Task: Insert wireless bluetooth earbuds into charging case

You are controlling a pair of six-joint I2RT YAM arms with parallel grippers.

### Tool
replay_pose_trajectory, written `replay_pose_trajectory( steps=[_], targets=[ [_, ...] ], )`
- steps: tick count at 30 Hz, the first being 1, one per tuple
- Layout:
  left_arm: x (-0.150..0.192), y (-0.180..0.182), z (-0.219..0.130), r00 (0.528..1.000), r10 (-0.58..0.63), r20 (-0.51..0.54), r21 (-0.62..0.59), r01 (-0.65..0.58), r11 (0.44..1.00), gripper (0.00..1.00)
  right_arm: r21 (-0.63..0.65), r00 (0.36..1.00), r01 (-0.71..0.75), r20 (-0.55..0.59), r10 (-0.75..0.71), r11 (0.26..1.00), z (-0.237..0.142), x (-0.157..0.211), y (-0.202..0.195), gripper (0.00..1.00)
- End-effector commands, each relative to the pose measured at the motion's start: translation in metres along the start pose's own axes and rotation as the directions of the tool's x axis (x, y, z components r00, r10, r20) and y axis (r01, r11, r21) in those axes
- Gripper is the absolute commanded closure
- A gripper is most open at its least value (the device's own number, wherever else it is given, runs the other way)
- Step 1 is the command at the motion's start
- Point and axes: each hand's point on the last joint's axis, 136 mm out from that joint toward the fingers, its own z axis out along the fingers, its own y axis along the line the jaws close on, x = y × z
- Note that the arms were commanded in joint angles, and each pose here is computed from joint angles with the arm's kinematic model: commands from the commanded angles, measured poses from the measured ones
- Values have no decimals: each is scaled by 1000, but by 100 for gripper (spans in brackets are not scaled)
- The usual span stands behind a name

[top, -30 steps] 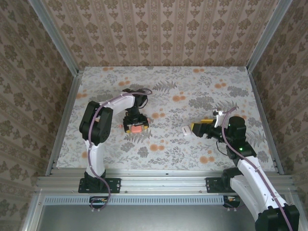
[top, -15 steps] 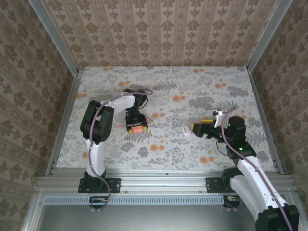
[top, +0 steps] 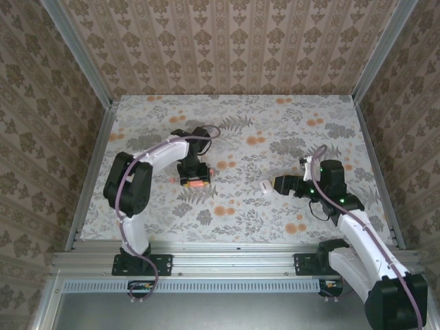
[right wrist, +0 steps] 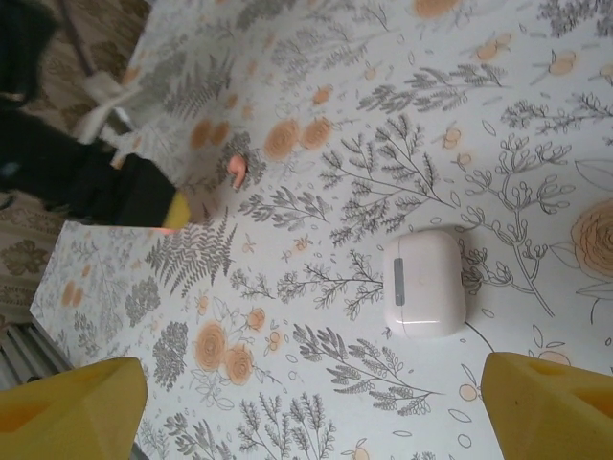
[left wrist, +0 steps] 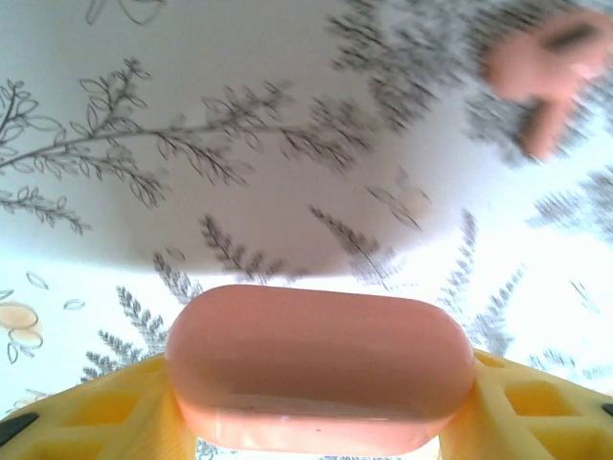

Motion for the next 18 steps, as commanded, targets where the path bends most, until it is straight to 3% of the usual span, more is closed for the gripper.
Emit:
replay_pose_trajectory(
  steps=[1, 4, 7, 13, 18],
  targets=[
    [0, -8, -13, 980, 176, 98, 18, -179, 984, 44, -7, 997, -26, -67, 25, 1000, 1, -3, 4, 10],
    [6, -17, -16, 948, 288, 138, 37, -296, 955, 46, -53, 992, -46, -122, 40, 998, 8, -4, 11, 15],
    [8, -27, -15, 876, 434, 209, 26, -449, 893, 48, -78, 983, -57, -177, 43, 995, 15, -4, 12, 20],
    [12, -51, -23, 706, 607, 365, 18, -657, 753, 49, -94, 955, -112, -285, 81, 989, 28, -3, 12, 27],
    [18, -73, -28, 531, 728, 433, -44, -795, 605, 49, -103, 940, -176, -312, 136, 979, 40, -7, 11, 31]
  ],
)
